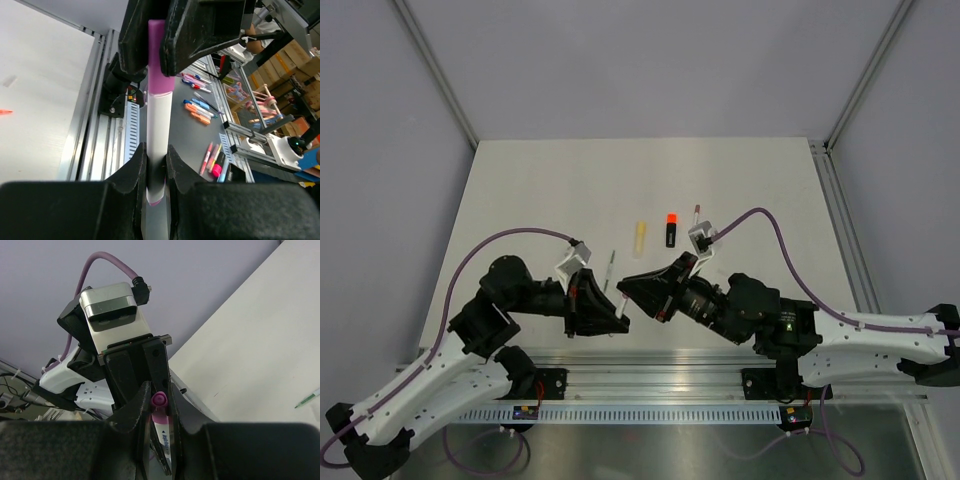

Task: Insert the pens into the pen caps
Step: Press the pen cap onto the pen.

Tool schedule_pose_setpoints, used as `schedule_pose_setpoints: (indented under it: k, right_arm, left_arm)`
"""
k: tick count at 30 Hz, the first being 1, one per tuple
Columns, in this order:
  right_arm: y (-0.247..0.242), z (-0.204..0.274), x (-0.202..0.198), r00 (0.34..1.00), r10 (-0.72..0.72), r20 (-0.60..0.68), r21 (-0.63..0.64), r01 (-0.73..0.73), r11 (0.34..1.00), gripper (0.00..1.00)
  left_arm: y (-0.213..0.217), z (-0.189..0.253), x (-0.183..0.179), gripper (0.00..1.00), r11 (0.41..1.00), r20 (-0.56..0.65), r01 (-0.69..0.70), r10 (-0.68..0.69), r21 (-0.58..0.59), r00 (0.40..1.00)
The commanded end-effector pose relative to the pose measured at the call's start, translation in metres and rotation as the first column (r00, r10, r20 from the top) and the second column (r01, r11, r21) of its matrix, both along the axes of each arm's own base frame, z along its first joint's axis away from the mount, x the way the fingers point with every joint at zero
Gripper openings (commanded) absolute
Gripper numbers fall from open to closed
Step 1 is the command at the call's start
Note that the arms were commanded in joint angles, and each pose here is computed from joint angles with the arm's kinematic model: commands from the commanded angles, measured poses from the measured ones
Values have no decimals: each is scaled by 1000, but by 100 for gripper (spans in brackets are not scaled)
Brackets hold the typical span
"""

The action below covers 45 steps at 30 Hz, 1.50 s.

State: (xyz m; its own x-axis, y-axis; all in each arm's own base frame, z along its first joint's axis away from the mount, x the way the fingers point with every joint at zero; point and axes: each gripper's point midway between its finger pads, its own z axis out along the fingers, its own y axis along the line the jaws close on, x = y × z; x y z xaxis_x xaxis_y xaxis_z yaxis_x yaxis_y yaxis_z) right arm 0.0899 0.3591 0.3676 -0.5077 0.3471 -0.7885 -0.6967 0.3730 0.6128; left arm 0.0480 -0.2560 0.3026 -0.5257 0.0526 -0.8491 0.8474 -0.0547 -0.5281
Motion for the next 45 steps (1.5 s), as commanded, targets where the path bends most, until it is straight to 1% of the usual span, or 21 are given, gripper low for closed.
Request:
schedule_pose_setpoints:
  k: [1,2,4,5,7,8,11,13,14,16,17,20,21,25,26,27,31,36,40,41,45]
  right_arm:
    - [5,-121,-66,972,206,-112,-380,-234,895,0]
    - [15,-140,-75,962,229,-148,-424,-272,864,0]
    - [17,-170,-88,954,215,-208,-470,-290,834,0]
    - [14,-171,-87,958,198,-209,-476,-276,835,0]
    - [13,-146,-87,962,218,-163,-421,-268,867,0]
    - [15,-150,-91,957,234,-171,-426,-286,858,0]
    - [20,-199,-110,936,248,-249,-530,-346,774,0]
    - [9,-202,-114,932,259,-252,-529,-357,770,0]
    - [0,-184,-110,934,267,-239,-481,-352,802,0]
    - [-6,-179,-113,921,284,-268,-454,-380,806,0]
    - [-11,-194,-118,910,283,-302,-507,-405,761,0]
    - [-21,-214,-126,902,243,-357,-604,-422,677,0]
    - [-25,-214,-127,901,238,-362,-615,-423,665,0]
    - [-13,-203,-131,892,272,-361,-577,-443,686,0]
    - [-7,-219,-139,879,279,-387,-595,-469,653,0]
    - [-2,-225,-142,878,278,-390,-597,-471,650,0]
    - [10,-232,-149,873,284,-396,-548,-473,690,0]
    - [19,-242,-153,880,268,-391,-565,-460,685,0]
    - [0,-245,-143,908,206,-365,-608,-400,685,0]
    - [-3,-237,-143,903,206,-378,-580,-404,708,0]
    - [-17,-237,-135,919,150,-365,-593,-354,723,0]
  left_arm:
    - [8,109,46,0,904,198,-210,298,-372,934]
    - [10,115,46,0,902,208,-214,307,-376,929]
    - [17,120,46,0,900,231,-228,328,-372,916]
    - [19,122,45,0,895,237,-232,337,-380,911]
    - [21,123,48,0,888,223,-231,338,-397,914]
    - [19,122,49,0,892,218,-222,325,-393,920]
    - [20,128,47,0,894,224,-202,310,-401,924]
    - [21,127,45,0,895,226,-193,302,-403,926]
    - [20,126,46,0,897,224,-193,299,-397,928]
    - [19,125,48,0,900,221,-197,298,-389,928]
    - [18,124,51,0,901,220,-207,305,-380,927]
    - [19,124,53,0,902,227,-222,320,-370,920]
    - [19,122,54,0,904,227,-229,323,-360,919]
    - [19,127,57,0,905,234,-238,332,-351,914]
    - [18,130,57,0,906,236,-237,331,-350,914]
    - [18,130,58,0,907,239,-238,331,-348,913]
    - [18,133,62,0,908,245,-244,337,-340,909]
    - [20,143,65,0,905,260,-244,343,-349,902]
    - [26,146,68,0,902,284,-271,371,-335,884]
    - [28,145,69,0,901,290,-280,379,-331,879]
    - [30,138,70,0,897,276,-291,387,-332,880]
